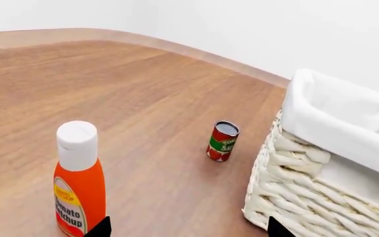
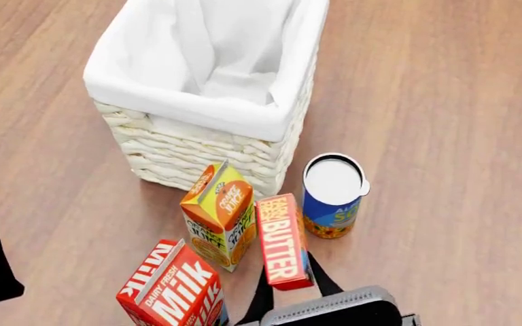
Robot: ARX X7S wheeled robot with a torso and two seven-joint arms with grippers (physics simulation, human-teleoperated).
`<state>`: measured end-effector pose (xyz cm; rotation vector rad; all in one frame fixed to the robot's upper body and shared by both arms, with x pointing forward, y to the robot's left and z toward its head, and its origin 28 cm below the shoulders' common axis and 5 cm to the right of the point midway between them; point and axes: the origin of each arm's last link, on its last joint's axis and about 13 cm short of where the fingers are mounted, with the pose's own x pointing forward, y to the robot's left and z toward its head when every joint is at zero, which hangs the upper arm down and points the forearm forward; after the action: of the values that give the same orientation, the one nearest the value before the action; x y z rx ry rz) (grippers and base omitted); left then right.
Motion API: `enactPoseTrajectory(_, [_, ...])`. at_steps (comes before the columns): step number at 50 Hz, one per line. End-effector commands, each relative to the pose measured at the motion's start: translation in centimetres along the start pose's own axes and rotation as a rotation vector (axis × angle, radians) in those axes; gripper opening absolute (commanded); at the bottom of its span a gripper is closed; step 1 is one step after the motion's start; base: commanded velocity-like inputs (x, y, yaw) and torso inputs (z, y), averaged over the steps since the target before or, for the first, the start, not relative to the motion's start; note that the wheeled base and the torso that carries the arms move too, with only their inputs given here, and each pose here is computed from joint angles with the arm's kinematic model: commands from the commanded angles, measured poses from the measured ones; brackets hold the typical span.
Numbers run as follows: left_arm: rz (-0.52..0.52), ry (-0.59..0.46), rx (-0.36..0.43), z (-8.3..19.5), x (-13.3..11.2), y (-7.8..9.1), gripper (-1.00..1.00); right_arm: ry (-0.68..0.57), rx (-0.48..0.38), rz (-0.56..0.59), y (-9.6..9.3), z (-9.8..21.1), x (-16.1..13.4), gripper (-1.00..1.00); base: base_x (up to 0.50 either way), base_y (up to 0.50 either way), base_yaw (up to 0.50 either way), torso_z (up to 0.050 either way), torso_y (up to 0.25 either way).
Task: Pick up the butter and put it in the basket.
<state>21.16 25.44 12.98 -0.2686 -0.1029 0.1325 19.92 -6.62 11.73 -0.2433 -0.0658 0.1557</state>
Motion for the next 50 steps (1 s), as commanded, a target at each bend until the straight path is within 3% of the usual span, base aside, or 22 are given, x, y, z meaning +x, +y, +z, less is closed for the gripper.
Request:
enactPoseTrajectory(1, [0.002, -0.004, -0.001, 0.0, 0.1, 0.0, 1.00, -0.079, -0.098, -0.103, -1.4, 3.1, -2.6, -1.00, 0.00, 0.00, 0.00, 0.000, 0.000])
enactPoseTrajectory(25, [0.006, 0.000, 0.004, -0.5, 0.6, -0.1, 1.00, -0.092, -0.184, -0.273, -5.3, 6.9, -6.5, -1.00, 0.00, 0.00, 0.00, 0.000, 0.001])
enactPoseTrajectory(40, [0.007, -0.004, 0.000, -0.6, 0.8, -0.2, 1.00, -0.042, -0.191, -0.329, -8.7, 8.4, -6.1, -1.00, 0.00, 0.00, 0.00, 0.001, 0.001])
enactPoseTrajectory(50, [0.012, -0.006, -0.004, -0.4, 0.9, -0.2, 1.00, -0.032, -0.193, -0.352, -11.7, 11.2, -4.7, -1.00, 0.00, 0.00, 0.00, 0.000, 0.001])
